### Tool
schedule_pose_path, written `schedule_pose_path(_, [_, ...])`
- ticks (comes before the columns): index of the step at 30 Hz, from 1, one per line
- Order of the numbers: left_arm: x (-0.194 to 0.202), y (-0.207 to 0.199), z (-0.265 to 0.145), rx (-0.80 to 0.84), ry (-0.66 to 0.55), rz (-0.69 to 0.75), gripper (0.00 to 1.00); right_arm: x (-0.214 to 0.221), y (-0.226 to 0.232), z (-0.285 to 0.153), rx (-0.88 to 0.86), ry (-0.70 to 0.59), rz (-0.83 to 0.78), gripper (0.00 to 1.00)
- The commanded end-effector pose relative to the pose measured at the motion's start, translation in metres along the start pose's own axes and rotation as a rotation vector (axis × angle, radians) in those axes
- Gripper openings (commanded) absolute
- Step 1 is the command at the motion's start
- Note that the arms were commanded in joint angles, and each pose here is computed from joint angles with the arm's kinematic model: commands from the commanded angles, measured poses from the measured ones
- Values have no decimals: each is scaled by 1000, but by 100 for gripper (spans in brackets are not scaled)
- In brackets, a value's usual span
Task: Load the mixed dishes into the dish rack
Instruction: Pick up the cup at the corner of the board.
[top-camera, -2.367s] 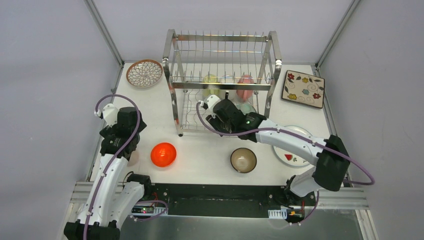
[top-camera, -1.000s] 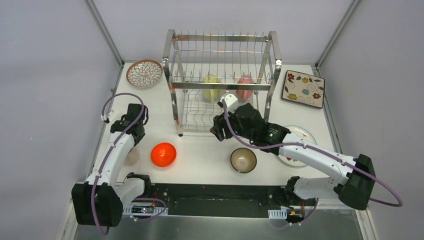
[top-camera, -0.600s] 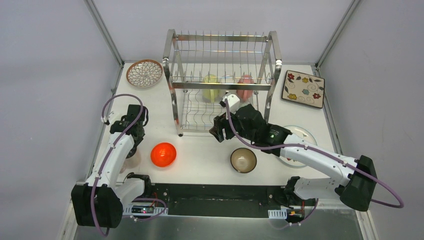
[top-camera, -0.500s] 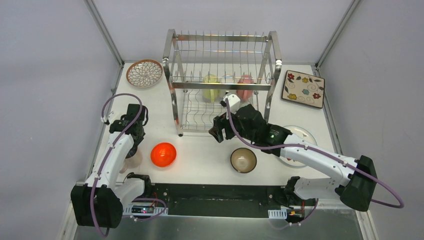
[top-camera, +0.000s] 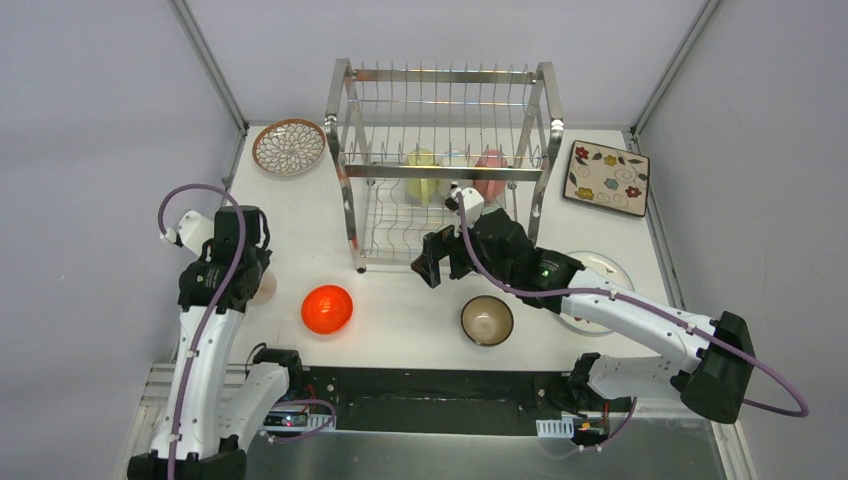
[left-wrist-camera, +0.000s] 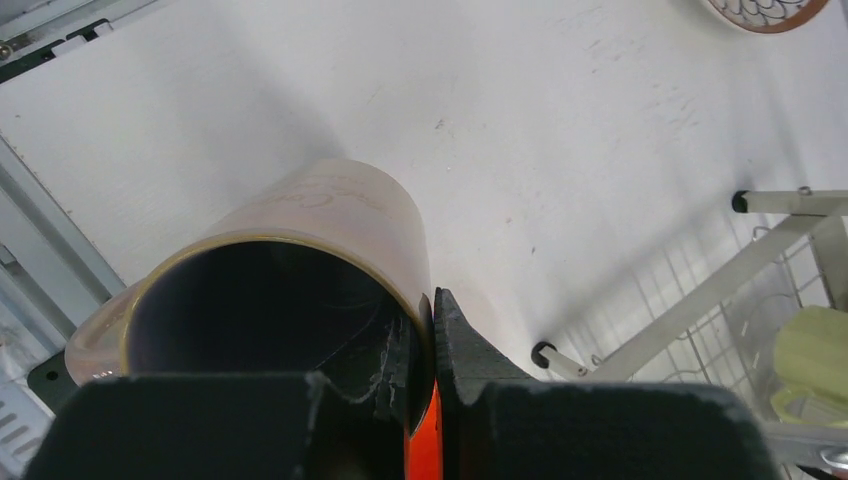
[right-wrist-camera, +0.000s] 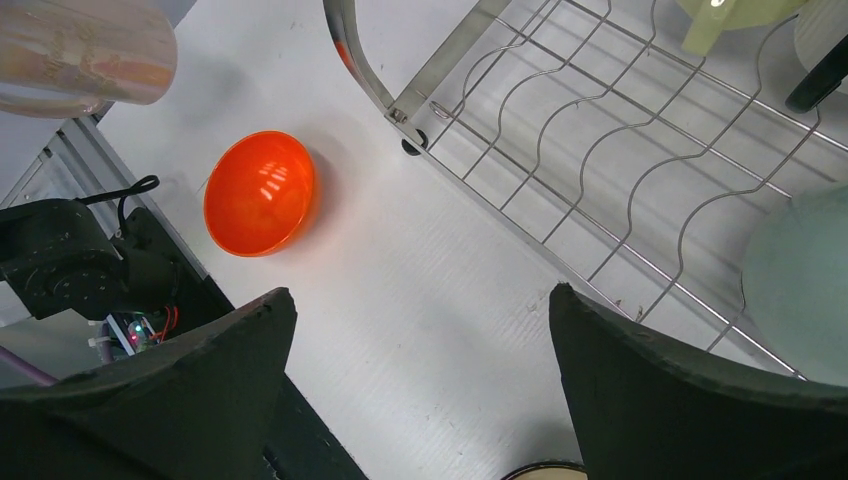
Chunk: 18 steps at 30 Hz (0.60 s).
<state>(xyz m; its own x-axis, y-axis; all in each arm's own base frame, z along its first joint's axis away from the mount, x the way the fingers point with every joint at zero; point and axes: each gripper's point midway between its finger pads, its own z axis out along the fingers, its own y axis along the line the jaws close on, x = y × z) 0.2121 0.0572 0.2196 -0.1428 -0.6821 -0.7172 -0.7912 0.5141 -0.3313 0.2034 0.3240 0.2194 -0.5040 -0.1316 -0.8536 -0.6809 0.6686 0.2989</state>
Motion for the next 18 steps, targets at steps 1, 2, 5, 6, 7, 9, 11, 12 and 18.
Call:
schedule_pose_path(1, [-17, -7, -29, 118, -18, -43, 0, -20, 6, -5, -11, -69, 21, 100])
schedule_pose_path(2, [-17, -11, -35, 159, -11, -55, 0, -21, 5, -6, -7, -73, 20, 100])
schedule_pose_path(5, [-18, -28, -55, 323, 0, -62, 0, -24, 4, -7, 1, -80, 3, 100])
schedule_pose_path(6, [-19, -32, -62, 366, 1, -74, 0, -25, 2, -7, 13, -76, -6, 100])
schedule_pose_path(7, [-20, -36, -67, 403, 3, -89, 0, -26, -2, -7, 38, -73, -12, 100])
schedule_pose_path(9, [-21, -42, -76, 457, 6, -110, 0, -27, -8, -10, 74, -65, -24, 100])
schedule_pose_path(11, [-21, -44, -79, 479, 15, -102, 0, -28, -12, -13, 94, -68, -36, 100])
schedule_pose_path(12, [-20, -45, -81, 486, 20, -102, 0, -28, -15, -15, 104, -73, -40, 100])
schedule_pose_path(18, [-10, -68, -107, 647, 118, -98, 0, -31, -22, -25, 134, -104, -34, 100])
